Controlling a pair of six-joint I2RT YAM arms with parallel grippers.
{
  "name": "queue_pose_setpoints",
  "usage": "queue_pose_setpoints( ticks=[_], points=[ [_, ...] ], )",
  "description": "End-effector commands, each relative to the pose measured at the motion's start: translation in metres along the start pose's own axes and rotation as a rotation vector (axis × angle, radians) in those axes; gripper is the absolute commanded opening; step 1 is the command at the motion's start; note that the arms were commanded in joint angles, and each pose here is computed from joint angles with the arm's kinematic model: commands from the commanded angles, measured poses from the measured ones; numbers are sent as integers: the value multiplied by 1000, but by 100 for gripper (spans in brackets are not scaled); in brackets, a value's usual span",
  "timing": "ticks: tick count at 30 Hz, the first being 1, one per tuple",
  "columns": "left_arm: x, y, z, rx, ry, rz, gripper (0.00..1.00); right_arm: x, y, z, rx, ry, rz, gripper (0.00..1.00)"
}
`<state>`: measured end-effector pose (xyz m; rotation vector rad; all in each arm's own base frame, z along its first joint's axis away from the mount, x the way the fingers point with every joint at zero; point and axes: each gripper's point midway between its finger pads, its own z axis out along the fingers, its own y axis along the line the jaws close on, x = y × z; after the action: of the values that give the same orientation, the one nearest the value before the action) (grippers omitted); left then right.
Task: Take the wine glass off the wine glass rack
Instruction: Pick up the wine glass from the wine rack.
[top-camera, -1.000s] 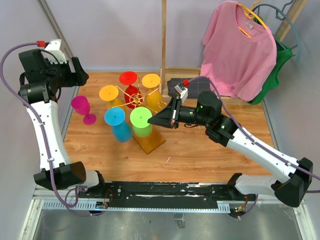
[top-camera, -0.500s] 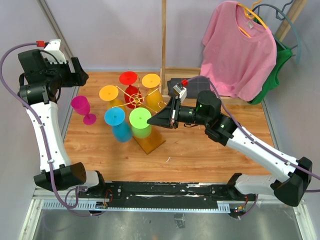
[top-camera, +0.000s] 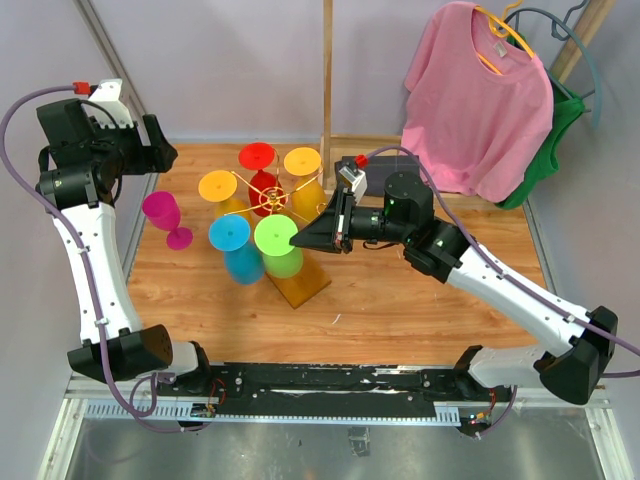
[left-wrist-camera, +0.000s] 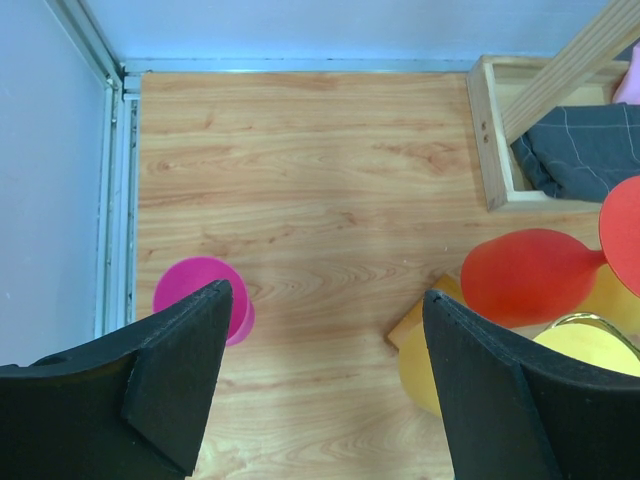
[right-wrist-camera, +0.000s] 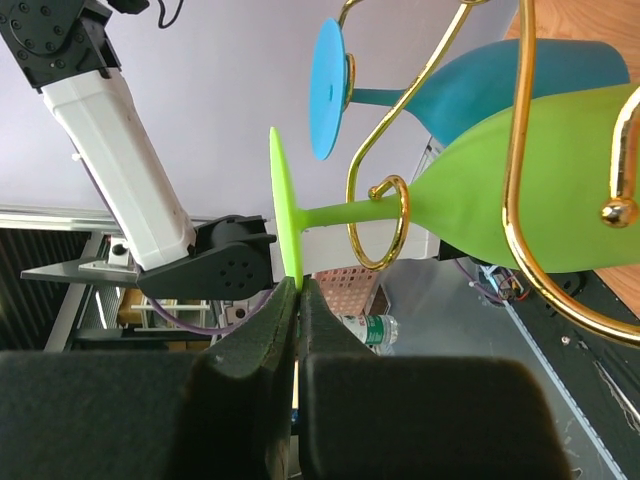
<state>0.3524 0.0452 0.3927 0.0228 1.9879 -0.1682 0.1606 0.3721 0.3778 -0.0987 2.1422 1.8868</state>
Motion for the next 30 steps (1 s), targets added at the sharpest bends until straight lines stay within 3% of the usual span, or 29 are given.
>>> queue_pose_setpoints(
  ticks=[1, 30],
  points=[
    [-4, -3, -1, 12, -13, 15, 82, 2, 11, 0, -21, 8, -28, 1],
    [0, -3, -1, 16, -5, 13, 82, -8, 10, 13, -19, -7, -14, 1]
  ],
)
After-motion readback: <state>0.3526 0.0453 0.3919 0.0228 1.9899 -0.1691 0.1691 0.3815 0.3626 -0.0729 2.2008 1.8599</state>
